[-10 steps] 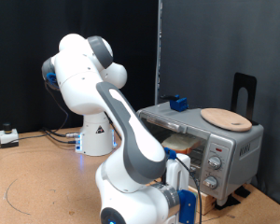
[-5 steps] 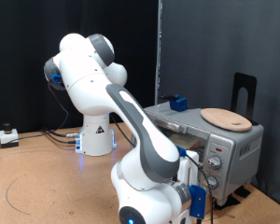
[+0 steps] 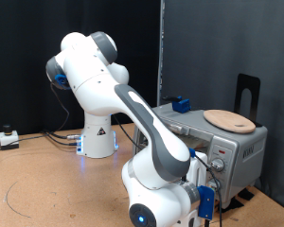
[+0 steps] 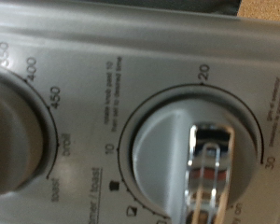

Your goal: Make a piece of toast with the oven

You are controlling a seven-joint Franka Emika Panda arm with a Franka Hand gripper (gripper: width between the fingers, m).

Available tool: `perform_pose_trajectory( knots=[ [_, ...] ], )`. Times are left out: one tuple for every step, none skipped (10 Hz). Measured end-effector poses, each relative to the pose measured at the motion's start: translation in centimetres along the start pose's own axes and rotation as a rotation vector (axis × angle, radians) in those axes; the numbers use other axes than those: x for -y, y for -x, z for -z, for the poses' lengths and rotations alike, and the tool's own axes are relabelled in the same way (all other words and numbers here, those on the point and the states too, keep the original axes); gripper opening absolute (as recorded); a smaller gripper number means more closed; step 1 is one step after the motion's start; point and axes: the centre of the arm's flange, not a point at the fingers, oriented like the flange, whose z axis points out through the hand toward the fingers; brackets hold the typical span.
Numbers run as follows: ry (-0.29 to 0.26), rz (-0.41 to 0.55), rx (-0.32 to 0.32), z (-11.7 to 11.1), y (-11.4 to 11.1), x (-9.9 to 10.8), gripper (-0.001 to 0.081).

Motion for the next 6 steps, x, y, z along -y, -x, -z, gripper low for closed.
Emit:
perform_pose_trajectory(
  knots=[
    [0.000,0.000,-0.002,0.02,-0.01,0.01,0.0807],
    [0.000,0.001,-0.004,-0.06,-0.04,0.04,0.0787],
    [0.000,0.002,-0.005,-0.28,-0.06,0.10,0.0787],
    [0.000,0.002,-0.004,-0.48,-0.06,0.14,0.0627],
    [0.000,0.003,-0.002,-0.62,-0.06,0.18,0.0627],
    [0.000,0.003,-0.002,-0.70,-0.06,0.22,0.0447]
  ],
)
